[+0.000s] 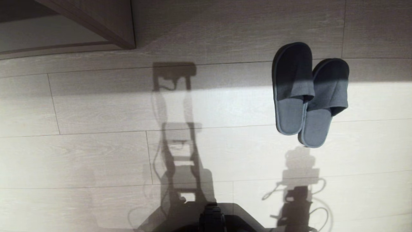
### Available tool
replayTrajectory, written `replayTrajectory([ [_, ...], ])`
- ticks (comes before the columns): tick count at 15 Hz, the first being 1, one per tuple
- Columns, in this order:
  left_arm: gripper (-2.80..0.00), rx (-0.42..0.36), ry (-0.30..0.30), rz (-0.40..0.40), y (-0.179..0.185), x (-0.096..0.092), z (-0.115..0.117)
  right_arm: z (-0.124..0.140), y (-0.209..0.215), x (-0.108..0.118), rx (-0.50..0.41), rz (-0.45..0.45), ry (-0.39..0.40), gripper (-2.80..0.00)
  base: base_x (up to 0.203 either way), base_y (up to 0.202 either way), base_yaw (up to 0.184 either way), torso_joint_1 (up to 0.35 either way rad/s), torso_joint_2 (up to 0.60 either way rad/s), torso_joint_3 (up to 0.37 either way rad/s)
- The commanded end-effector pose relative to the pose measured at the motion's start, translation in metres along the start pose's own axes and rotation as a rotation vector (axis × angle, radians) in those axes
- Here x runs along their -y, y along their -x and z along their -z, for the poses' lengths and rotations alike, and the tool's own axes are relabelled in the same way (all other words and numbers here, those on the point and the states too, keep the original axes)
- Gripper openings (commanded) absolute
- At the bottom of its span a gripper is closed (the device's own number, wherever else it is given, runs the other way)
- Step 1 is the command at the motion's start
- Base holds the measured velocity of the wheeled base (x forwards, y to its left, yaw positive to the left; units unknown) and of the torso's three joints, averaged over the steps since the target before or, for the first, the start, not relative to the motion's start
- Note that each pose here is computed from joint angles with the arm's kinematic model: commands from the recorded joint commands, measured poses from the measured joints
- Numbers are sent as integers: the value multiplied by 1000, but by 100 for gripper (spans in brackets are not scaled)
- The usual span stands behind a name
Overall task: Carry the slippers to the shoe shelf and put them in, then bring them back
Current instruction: Pick up the slippers on the floor
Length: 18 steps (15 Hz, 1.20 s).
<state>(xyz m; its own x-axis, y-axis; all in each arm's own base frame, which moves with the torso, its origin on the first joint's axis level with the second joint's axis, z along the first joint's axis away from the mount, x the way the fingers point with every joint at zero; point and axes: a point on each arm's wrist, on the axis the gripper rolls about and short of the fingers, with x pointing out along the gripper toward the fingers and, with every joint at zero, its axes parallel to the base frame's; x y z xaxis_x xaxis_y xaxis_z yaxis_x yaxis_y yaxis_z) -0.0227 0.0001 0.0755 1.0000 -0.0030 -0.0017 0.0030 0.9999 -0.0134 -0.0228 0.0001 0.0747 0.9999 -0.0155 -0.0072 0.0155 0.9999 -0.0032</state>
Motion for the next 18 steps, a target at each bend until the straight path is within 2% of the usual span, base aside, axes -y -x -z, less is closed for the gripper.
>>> replayTrajectory([
  [1,-280,-1,0,0,0,0,0,0,0,0,3,0,0,-280,0,0,0,5,2,-40],
  [8,-280,2,-7,0,0,0,0,-5,1,0,0,2,9,-280,0,0,0,0,0,0],
  [10,-280,2,-7,0,0,0,0,-28,7,0,33,-3,5,-280,0,0,0,0,0,0],
  [13,-280,2,-9,0,0,0,0,-72,-2,0,12,-17,-15,-280,0,0,0,0,0,0],
  [16,-280,0,-7,0,0,0,0,-122,-71,-1,-123,-30,-23,-280,0,0,0,0,0,0],
  [18,-280,0,-7,0,0,0,0,-142,-129,-2,-166,-38,-27,-280,0,0,0,0,0,0],
])
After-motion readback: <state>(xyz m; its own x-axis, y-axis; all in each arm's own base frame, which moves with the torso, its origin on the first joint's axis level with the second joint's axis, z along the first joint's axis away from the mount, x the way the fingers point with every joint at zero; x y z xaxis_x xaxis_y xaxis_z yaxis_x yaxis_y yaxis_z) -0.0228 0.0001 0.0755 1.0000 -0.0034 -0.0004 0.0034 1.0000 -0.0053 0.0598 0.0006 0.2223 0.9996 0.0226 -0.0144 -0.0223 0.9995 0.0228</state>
